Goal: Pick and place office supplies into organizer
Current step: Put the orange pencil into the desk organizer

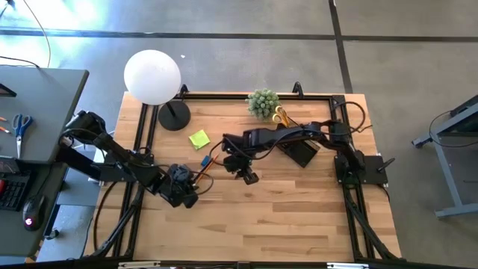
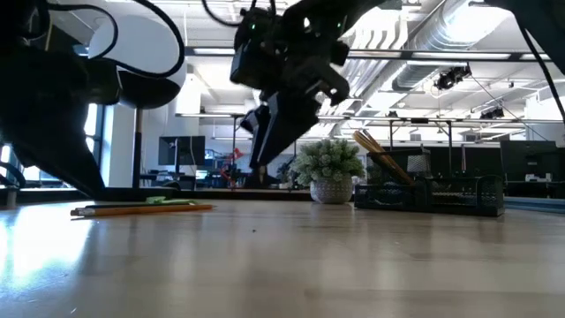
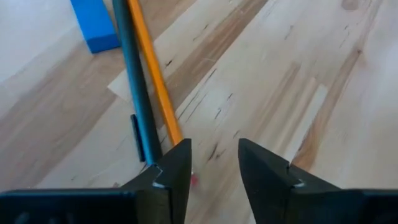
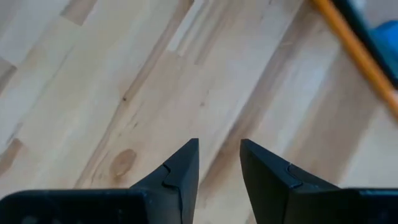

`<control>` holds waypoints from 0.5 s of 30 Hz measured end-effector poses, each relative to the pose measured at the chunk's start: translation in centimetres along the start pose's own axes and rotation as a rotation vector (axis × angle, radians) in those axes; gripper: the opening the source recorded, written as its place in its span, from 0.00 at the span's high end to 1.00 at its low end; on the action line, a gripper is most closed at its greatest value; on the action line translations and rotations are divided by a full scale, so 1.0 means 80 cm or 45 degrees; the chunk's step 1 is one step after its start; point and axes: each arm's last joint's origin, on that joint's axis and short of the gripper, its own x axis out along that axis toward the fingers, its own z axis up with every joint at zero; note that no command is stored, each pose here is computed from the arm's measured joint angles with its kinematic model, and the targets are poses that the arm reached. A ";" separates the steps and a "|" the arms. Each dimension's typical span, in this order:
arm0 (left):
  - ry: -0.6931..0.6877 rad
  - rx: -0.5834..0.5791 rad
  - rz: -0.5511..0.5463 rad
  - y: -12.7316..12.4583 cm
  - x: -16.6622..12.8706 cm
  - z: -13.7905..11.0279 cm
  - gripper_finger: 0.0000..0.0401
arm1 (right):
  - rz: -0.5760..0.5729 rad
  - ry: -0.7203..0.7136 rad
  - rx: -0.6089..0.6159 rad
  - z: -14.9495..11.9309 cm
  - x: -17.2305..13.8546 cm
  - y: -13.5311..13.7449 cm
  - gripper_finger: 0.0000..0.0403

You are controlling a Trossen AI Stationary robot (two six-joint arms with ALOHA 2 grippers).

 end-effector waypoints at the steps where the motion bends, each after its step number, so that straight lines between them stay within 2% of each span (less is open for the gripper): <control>1: 0.003 0.002 0.003 0.000 0.002 -0.001 0.69 | -0.020 -0.002 -0.012 0.002 -0.005 0.001 0.72; 9: 0.038 0.011 0.053 -0.001 0.018 -0.011 0.74 | -0.060 -0.068 -0.059 0.016 -0.042 0.013 0.72; 15: 0.036 -0.001 0.048 -0.001 0.018 -0.011 0.75 | -0.060 -0.067 -0.064 0.016 -0.048 0.016 0.72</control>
